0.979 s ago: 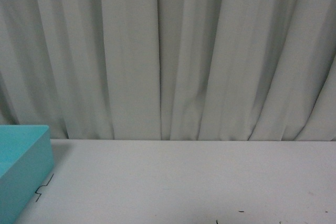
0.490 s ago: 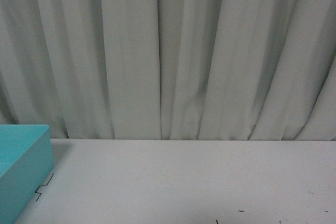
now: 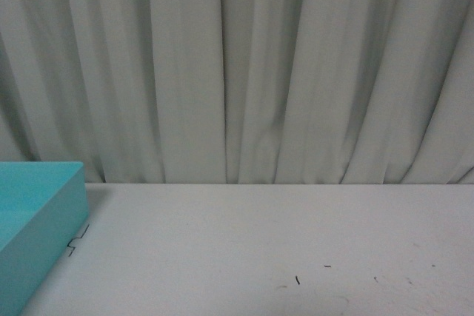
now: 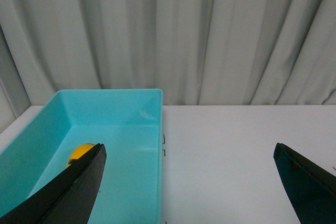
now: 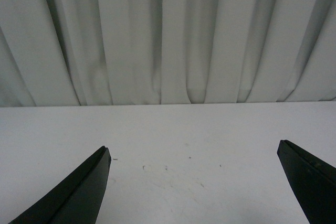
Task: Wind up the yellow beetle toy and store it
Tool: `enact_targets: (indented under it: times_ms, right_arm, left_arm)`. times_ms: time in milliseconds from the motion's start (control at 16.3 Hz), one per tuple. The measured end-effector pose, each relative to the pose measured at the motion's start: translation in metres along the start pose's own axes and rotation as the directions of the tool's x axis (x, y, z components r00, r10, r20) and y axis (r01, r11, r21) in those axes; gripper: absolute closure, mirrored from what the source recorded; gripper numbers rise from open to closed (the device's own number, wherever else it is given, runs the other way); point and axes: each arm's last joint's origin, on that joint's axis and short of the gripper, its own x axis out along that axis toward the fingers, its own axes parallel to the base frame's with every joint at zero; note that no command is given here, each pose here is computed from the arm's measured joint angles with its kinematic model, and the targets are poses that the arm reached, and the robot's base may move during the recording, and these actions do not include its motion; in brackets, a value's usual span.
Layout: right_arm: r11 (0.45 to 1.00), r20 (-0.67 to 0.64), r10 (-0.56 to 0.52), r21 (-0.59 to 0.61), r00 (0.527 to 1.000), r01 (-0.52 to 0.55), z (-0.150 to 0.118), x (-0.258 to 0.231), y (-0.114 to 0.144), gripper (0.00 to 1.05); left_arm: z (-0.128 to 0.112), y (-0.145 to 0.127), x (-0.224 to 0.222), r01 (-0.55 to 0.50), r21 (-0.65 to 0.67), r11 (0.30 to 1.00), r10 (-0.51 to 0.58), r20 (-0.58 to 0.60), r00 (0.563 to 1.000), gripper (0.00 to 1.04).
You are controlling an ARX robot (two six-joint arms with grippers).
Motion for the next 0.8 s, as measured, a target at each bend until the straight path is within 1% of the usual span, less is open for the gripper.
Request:
enact_targets:
  times_ms: [795]
  right_arm:
    - [1.0,0.0,0.0,0.0,1.0,0.0,0.0,0.0,0.0,0.07]
  left_arm:
    - [0.0,0.0,0.0,0.0,0.0,1.0,0.0,0.0,1.0,0.07]
